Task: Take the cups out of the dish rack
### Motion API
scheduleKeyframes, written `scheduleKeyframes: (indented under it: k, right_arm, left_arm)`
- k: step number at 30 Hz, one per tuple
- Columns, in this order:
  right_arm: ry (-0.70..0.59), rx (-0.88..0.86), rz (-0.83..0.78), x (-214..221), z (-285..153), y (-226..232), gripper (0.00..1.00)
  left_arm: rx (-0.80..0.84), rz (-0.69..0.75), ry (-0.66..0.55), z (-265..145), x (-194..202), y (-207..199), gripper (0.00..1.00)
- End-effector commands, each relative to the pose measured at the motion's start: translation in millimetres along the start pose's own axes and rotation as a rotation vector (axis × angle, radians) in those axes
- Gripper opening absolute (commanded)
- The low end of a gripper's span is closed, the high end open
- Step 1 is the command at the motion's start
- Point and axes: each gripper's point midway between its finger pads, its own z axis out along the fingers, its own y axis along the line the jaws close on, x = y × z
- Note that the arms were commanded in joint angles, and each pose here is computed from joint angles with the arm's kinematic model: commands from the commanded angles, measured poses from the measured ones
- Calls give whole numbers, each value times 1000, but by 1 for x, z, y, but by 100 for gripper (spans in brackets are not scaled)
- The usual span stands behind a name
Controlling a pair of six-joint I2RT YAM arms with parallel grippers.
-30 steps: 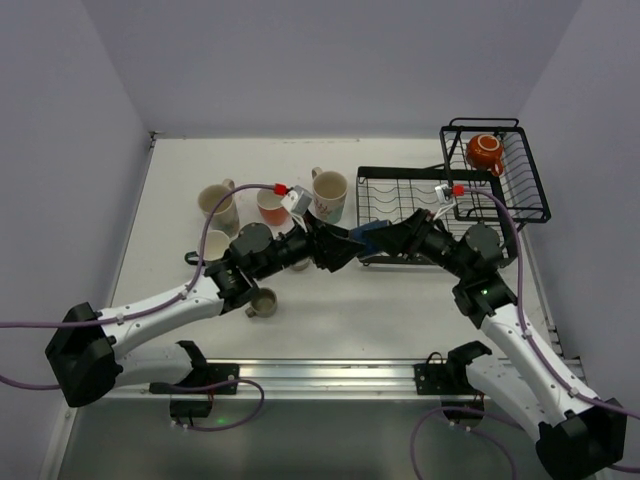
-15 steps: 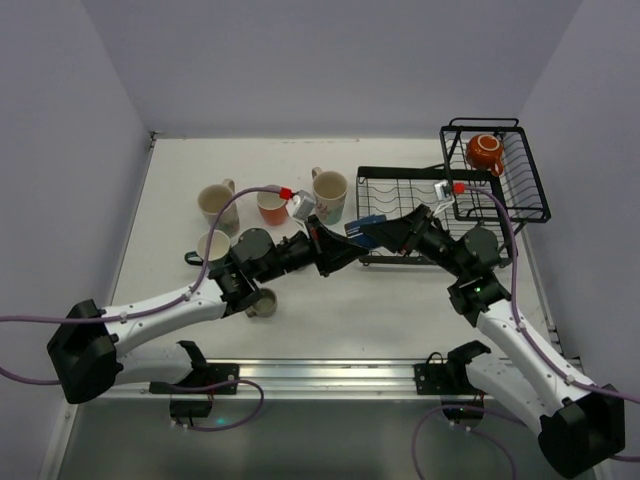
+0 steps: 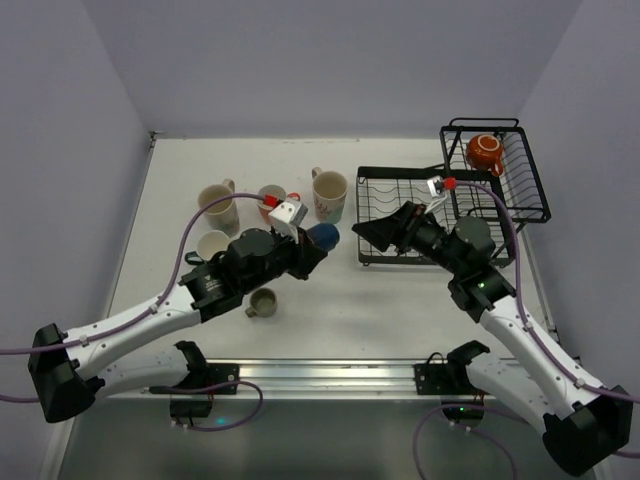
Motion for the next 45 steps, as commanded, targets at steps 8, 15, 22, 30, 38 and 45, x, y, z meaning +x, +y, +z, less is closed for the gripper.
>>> scheduleKeyframes:
  k: [8,15,22,30,38,45]
  right_arm:
    - [-79,221,-223,-27,-27,-17,99]
    - [-134,255,-292,-34,-55,-9,99]
    - [-296,255,-357,-55,-97,16,99]
    - [-439,298,-391,-71,-132,22,99]
    - [-446,283,-398,-69,-136,24,99]
    - [-438,271,-390,-67,-133,24,99]
  left_arm:
    - [-291,245,355,23,22,46,0]
    - [-290,330,572,67,46,49,0]
    - [-274,310,678,101,69,61,0]
    - [-294,303,793,115,94,75,0]
    - [-332,325,872,120,110,90,2]
    - [-371,344,878,119,109,97,34]
